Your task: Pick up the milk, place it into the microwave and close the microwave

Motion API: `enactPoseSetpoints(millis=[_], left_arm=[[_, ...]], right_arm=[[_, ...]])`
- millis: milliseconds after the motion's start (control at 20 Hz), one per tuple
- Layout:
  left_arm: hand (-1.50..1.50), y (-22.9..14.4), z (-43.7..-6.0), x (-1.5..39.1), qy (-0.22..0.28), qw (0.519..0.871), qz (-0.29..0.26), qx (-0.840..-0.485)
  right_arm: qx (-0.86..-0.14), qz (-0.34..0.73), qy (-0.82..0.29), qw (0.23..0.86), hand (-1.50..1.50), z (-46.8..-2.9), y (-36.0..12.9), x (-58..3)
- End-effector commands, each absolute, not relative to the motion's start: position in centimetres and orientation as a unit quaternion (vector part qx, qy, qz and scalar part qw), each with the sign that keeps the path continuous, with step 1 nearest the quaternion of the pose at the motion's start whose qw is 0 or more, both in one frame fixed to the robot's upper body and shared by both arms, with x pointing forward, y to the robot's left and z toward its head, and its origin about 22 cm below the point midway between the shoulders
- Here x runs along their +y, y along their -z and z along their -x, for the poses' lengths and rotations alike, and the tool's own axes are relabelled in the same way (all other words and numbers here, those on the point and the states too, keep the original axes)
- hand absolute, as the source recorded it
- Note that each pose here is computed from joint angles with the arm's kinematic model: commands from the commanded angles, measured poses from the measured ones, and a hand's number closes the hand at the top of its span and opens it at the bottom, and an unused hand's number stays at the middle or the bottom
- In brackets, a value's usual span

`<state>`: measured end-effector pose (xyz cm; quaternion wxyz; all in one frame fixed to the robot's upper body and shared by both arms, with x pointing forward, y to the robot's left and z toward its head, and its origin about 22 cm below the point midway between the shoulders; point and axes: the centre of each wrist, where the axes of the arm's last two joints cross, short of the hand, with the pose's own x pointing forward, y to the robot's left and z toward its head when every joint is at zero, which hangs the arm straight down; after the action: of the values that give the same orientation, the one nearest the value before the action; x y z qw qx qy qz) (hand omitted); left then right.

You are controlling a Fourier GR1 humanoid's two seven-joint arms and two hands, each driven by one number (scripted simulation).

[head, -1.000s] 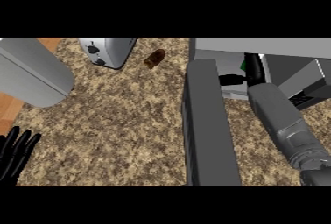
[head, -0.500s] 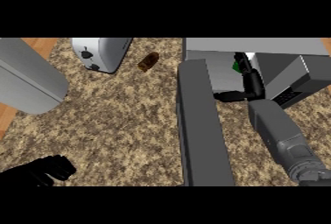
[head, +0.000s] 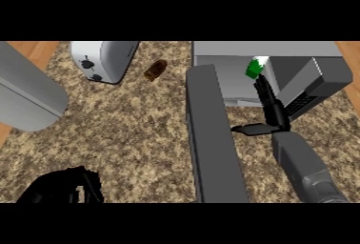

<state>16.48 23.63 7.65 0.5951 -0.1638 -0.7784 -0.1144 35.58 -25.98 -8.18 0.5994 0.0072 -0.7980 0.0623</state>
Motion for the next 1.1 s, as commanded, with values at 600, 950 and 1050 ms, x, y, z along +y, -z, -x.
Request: enactPoseSetpoints(millis=[600,950,1050], left_arm=[[1.5,-7.2,-21.4,14.5,0.224,0.584,0.177,-0.76],[1.5,-3.6,-25.3,10.7,0.302,0.59,0.182,-0.727],[1.5,-1.0,-24.8,9.3,0.319,0.598,0.174,-0.714]], right_arm=[[-0.798,-0.006,-0.043,0.601,-1.5,-26.1,12.8,-31.5],[-0.798,-0.007,-0.053,0.6,-1.5,-21.8,11.9,-36.0],[-0.808,-0.002,-0.064,0.585,-1.5,-22.1,10.4,-36.2]])
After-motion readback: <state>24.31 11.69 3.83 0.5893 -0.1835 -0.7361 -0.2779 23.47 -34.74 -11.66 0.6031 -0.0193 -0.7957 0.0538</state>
